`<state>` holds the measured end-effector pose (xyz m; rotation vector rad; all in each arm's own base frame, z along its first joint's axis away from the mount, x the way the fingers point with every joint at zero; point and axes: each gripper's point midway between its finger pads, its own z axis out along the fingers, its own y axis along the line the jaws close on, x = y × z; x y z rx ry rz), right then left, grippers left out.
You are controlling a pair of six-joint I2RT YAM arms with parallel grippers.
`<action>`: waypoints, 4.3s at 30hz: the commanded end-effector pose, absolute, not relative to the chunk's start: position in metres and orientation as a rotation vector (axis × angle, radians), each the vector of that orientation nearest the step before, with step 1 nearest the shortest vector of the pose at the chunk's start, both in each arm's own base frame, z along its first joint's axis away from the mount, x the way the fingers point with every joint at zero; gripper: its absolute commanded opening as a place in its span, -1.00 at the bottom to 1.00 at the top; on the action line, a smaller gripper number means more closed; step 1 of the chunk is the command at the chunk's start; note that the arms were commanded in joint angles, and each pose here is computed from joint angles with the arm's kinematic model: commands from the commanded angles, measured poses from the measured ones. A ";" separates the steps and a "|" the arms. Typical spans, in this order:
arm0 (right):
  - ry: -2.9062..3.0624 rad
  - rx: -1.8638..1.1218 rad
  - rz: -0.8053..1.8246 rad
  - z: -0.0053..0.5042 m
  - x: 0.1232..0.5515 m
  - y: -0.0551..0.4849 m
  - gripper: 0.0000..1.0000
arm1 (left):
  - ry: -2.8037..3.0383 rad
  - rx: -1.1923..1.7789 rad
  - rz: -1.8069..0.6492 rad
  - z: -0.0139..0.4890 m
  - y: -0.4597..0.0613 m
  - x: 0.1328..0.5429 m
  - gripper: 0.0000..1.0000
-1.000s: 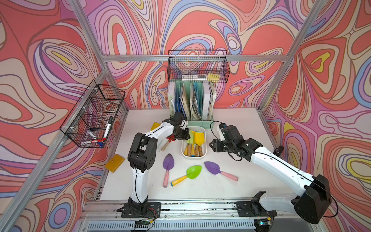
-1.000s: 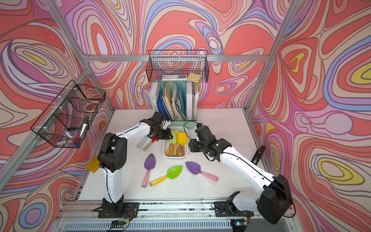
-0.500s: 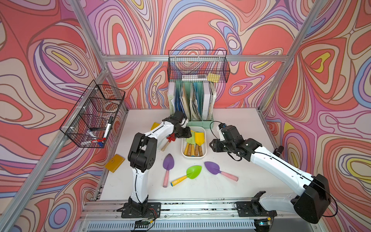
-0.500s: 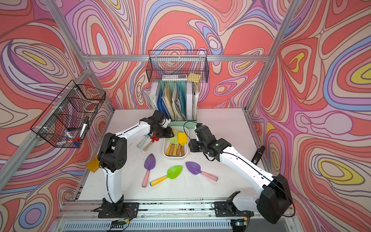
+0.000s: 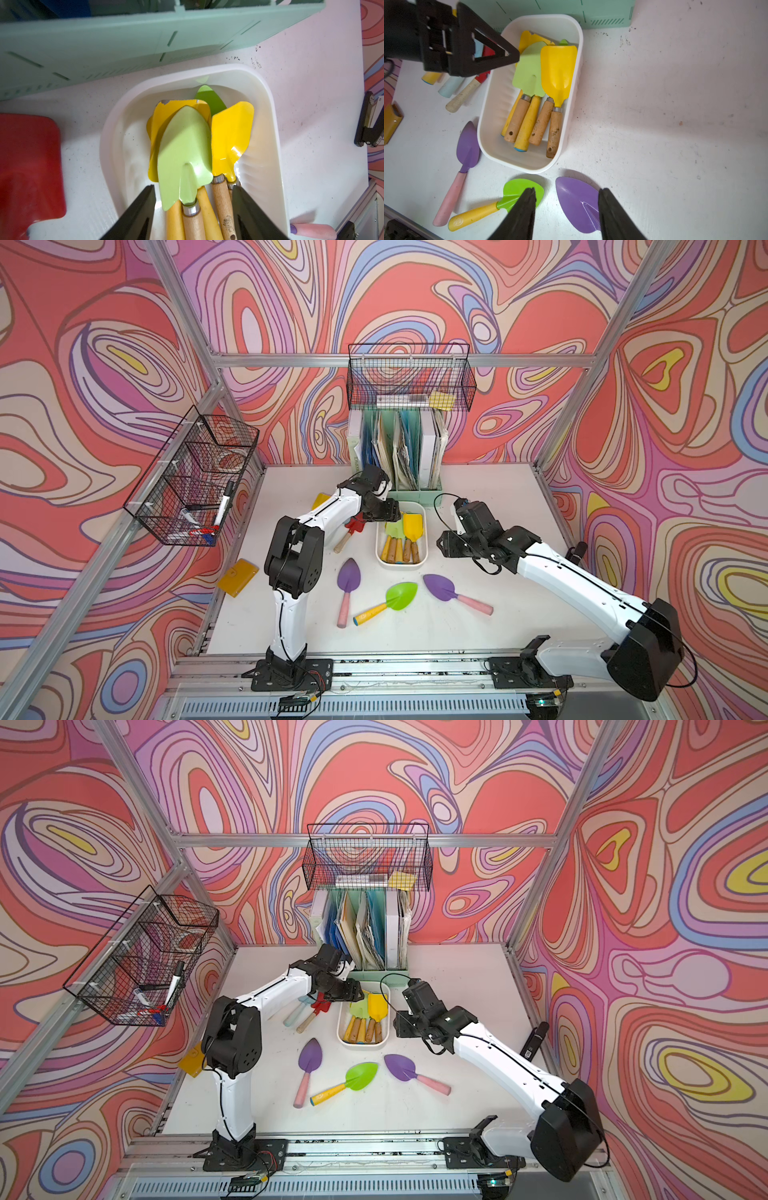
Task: Put the shovel into the storage box
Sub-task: Place the shovel in the storage box, then pick up the shovel from the center of the board.
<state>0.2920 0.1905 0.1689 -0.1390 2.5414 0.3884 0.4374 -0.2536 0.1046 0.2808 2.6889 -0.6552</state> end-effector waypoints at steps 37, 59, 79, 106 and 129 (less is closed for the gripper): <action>2.794 -1.766 0.073 0.052 0.168 0.125 0.10 | 2.320 0.307 -1.012 0.254 -0.260 0.368 0.68; 2.863 -1.743 -0.139 0.007 0.182 0.109 -0.30 | 2.335 0.308 -1.009 0.252 -0.261 0.370 0.70; 2.625 -1.530 -0.171 0.080 0.220 0.124 -1.00 | 2.326 0.296 -1.021 0.255 -0.261 0.368 0.69; 2.670 -0.691 0.063 0.150 0.317 0.197 -1.00 | 2.252 0.247 -1.165 0.236 -0.294 0.376 0.59; 2.609 -0.672 0.304 0.180 0.316 0.226 -1.00 | 2.248 0.262 -1.224 0.216 -0.317 0.386 0.05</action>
